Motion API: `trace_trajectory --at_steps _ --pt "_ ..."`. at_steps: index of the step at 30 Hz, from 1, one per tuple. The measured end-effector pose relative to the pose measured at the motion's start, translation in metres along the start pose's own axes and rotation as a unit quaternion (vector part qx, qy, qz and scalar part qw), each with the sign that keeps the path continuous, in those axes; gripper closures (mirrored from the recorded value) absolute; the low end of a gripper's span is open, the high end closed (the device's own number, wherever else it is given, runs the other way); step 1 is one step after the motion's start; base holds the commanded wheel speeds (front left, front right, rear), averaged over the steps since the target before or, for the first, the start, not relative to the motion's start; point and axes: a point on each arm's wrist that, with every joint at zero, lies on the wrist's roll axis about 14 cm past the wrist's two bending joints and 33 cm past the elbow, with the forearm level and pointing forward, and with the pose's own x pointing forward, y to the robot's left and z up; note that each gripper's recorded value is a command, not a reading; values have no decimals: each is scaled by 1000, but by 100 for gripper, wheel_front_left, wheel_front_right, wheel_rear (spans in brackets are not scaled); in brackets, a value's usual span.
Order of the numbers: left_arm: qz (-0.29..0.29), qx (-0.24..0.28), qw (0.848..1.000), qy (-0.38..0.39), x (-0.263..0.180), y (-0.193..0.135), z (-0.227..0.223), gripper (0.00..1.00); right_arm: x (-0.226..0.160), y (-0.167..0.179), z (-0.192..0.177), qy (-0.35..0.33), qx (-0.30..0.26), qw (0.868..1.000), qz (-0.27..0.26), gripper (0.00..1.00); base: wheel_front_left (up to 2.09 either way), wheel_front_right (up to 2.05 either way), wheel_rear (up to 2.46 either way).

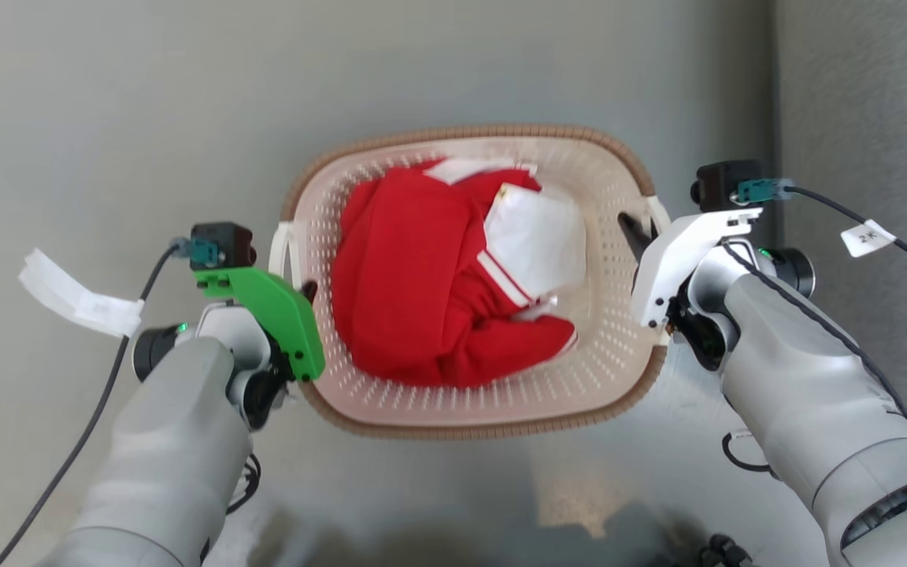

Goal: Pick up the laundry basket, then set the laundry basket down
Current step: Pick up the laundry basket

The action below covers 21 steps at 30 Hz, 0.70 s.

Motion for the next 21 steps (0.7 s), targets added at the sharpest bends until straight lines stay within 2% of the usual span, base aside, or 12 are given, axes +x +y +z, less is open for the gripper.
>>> trace_trajectory --at_steps 12,21 --pt "-9 11 1000 6 -40 -24 4 100 -44 18 17 16 -7 1000 5 100 0 0 0" --pt "-12 23 999 19 -67 -39 -3 100 -76 28 15 26 -11 1000 4 100 0 0 0"
